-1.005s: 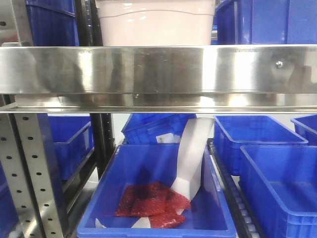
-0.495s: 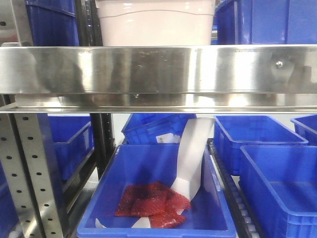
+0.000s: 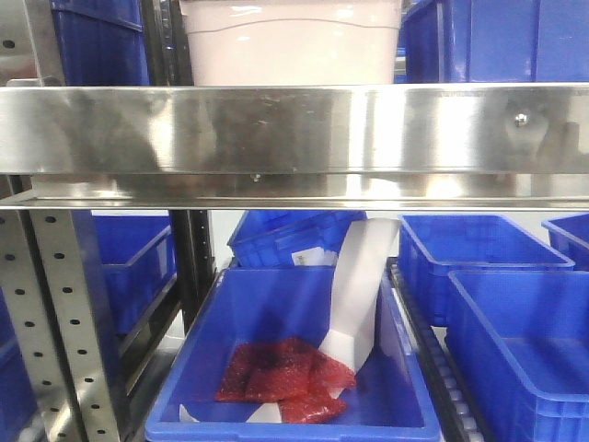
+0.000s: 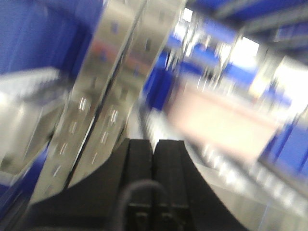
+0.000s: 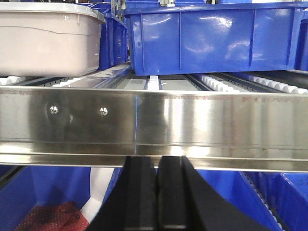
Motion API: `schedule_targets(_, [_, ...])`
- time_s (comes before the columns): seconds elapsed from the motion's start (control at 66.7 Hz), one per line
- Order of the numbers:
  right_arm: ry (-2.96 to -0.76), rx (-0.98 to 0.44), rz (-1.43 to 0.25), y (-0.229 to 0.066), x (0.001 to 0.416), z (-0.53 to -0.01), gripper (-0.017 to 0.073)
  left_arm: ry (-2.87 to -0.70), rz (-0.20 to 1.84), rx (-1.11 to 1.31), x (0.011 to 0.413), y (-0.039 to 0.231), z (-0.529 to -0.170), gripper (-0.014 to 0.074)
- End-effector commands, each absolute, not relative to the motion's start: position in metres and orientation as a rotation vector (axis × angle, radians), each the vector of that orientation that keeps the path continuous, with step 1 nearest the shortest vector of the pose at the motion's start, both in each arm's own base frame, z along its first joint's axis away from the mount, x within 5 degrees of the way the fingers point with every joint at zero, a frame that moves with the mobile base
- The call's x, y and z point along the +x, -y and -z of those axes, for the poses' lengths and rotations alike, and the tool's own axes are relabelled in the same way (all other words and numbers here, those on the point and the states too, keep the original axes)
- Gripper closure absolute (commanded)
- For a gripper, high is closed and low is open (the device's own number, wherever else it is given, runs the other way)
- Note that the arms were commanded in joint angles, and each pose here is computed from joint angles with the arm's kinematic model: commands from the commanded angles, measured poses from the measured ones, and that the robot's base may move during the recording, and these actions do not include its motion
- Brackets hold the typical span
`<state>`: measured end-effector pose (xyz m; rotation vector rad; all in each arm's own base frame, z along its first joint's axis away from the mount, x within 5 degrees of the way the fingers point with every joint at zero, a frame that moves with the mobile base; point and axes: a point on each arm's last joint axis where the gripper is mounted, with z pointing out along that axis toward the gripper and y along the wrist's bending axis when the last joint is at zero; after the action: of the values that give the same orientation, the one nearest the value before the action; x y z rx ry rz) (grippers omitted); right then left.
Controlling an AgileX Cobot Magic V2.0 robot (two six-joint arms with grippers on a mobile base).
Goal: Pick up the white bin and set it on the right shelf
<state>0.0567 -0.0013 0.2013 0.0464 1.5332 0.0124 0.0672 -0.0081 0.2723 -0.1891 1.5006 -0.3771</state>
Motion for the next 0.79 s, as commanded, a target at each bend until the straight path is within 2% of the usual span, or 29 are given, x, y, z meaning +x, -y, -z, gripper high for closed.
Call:
schedule_targets(0.0, [-1.427, 0.039, -0.003, 0.001, 0.055, -0.210, 0.0494, -1.531, 0.280, -0.151, 0.066, 0.006, -0.276, 0.0712])
schedule_targets(0.075, [-1.427, 0.039, -0.003, 0.001, 0.055, -0.210, 0.0494, -1.521, 0.216, -0.122, 0.061, 0.004, -0.274, 0.0712])
schedule_targets(0.165, [-1.427, 0.039, -0.003, 0.001, 0.055, -0.210, 0.0494, -1.397, 0.201, -0.135, 0.054, 0.002, -0.270, 0.0712])
schedule_targets(0.315, [-1.427, 0.039, -0.003, 0.001, 0.055, -0.210, 0.0494, -1.271, 0.098, -0.066, 0.049, 0.000, -0.248, 0.0712])
schedule_targets(0.435, [-1.427, 0.039, -0.003, 0.001, 0.055, -0.210, 0.0494, -1.347, 0.047, -0.017, 0.054, 0.001, -0.216, 0.0712])
schedule_targets(0.51, [-1.427, 0.039, -0.003, 0.001, 0.055, -0.210, 0.0494, -1.489, 0.054, -0.008, 0.056, 0.002, -0.205, 0.0712])
schedule_targets(0.78, [-1.427, 0.039, -0.003, 0.001, 0.055, -0.210, 0.0494, -1.510, 0.129, 0.052, 0.055, 0.006, -0.203, 0.0712])
